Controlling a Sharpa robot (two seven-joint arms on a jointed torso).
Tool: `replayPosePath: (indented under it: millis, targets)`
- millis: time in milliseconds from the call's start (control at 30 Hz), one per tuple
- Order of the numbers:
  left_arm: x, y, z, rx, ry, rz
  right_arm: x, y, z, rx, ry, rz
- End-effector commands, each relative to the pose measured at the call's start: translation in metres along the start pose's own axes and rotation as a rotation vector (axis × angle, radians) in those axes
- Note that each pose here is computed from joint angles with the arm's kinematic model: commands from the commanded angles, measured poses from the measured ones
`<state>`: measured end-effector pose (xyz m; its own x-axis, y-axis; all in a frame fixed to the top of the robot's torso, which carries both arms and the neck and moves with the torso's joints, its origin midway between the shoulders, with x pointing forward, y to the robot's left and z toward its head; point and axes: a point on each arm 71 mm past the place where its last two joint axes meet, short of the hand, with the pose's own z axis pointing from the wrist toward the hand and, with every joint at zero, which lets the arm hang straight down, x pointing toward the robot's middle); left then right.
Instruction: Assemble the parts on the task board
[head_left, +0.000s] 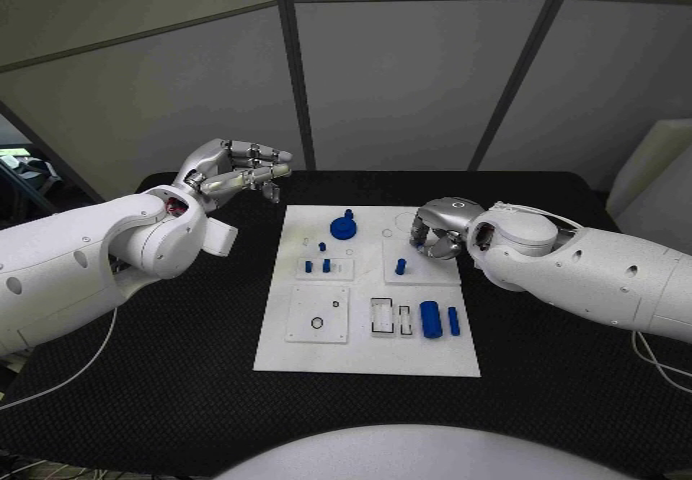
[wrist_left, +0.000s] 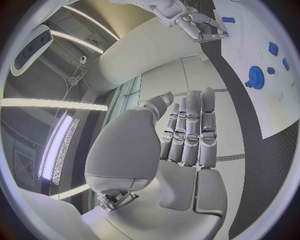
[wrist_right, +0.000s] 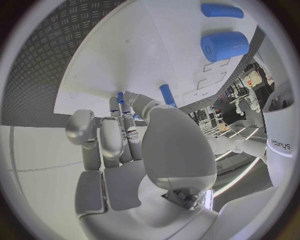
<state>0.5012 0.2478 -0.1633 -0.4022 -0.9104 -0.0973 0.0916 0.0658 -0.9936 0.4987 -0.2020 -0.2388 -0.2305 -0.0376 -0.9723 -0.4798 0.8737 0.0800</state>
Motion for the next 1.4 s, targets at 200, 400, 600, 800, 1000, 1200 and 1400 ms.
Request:
replayPosePath:
  millis: [200,400,600,800,1000,1200,1400]
  targets:
    - [-0.0008,-0.0011,-0.0007,0.004,0.007,-0.008,0.0,0.002,0.0,0.005,0.003,-0.044]
    - [-0.0012,-0.0007,-0.0006,0.001,0.006,-0.008,-0.003,0.003,-0.001,0.014,-0.048,-0.057]
    - [-0.0019,0.0011,-0.0001,-0.016,0.008,-0.008,-0.008,0.004,-0.005,0.014,-0.091,-0.052]
    - [-0.0012,0.0017,0.0006,-0.021,0.012,-0.01,-0.012,0.008,-0.009,0.002,-0.127,-0.041]
    - [-0.0009,0.0034,0.0013,-0.037,0.02,-0.012,-0.018,0.016,-0.014,-0.023,-0.183,-0.021]
    - [-0.0013,0.004,0.0011,-0.043,0.024,-0.013,-0.028,0.022,-0.025,-0.045,-0.219,0.005]
    - [-0.0008,0.0039,0.0013,-0.042,0.027,-0.014,-0.044,0.038,-0.036,-0.091,-0.273,0.05]
